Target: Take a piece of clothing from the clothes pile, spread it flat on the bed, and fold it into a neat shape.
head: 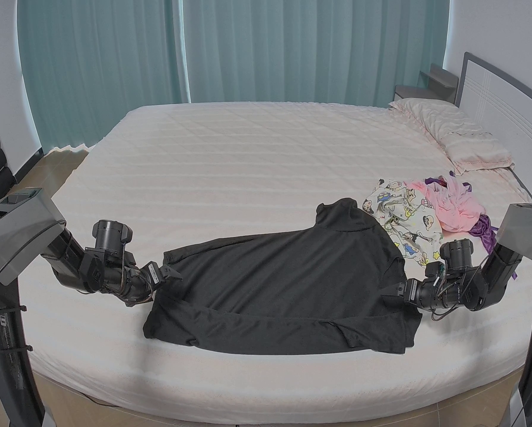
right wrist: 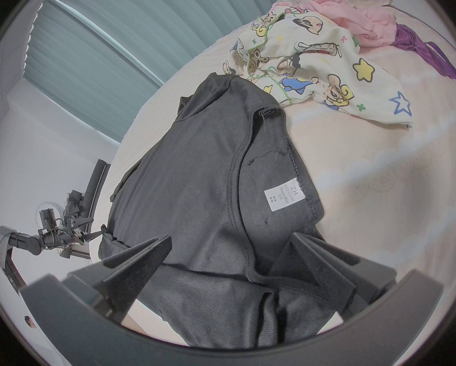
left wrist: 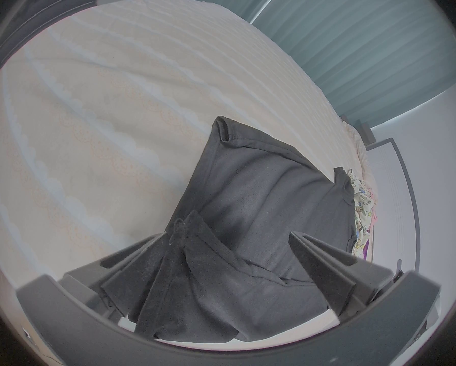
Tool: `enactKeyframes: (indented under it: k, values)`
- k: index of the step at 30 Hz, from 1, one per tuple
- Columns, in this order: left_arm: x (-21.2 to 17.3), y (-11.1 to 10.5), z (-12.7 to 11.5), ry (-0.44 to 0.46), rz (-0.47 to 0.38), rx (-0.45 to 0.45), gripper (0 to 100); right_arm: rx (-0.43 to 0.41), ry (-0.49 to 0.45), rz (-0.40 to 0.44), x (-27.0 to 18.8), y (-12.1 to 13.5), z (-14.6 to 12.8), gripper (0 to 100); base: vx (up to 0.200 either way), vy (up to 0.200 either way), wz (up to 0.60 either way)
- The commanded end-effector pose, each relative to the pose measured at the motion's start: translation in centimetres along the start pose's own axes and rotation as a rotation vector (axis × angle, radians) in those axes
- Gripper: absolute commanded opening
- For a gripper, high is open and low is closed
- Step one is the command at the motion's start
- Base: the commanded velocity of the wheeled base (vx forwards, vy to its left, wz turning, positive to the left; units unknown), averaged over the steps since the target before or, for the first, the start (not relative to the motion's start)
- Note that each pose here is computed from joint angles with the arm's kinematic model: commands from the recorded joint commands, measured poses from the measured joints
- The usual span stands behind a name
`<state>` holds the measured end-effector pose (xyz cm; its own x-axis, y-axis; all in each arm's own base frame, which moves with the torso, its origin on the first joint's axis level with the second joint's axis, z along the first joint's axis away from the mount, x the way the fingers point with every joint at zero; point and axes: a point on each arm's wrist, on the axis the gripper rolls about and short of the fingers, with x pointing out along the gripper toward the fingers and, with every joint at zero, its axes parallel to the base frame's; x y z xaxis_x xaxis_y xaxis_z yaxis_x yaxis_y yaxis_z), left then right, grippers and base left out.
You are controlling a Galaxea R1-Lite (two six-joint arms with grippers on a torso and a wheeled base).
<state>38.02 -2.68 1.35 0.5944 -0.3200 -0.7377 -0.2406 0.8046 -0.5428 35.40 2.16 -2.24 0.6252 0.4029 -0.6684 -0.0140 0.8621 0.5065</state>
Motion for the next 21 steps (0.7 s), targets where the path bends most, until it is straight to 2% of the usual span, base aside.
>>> enactKeyframes:
  k: [1,7,14,15,21]
  values:
    - [0.0,0.0,0.0,0.005,-0.011,0.002,100,0.003,0.010,-0.002,-0.1,0.0,-0.3,100,0.000,0.000,0.00]
    - [0.8,-0.1,0.2,0.009,-0.044,0.011,100,0.004,0.018,-0.003,-0.1,-0.1,-0.6,100,0.000,0.000,0.00]
    - [1.6,0.4,-0.1,0.008,-0.041,0.032,100,0.003,0.021,0.007,-0.1,0.0,-0.6,100,0.000,0.000,0.00]
    - [1.7,0.5,-0.3,0.014,-0.039,0.038,0,0.003,0.021,0.007,-0.1,0.0,-0.6,100,0.000,0.000,0.00]
    - [1.6,0.8,-0.5,0.020,-0.027,0.048,0,0.000,0.025,0.007,0.0,-0.2,-0.7,100,0.000,0.000,0.00]
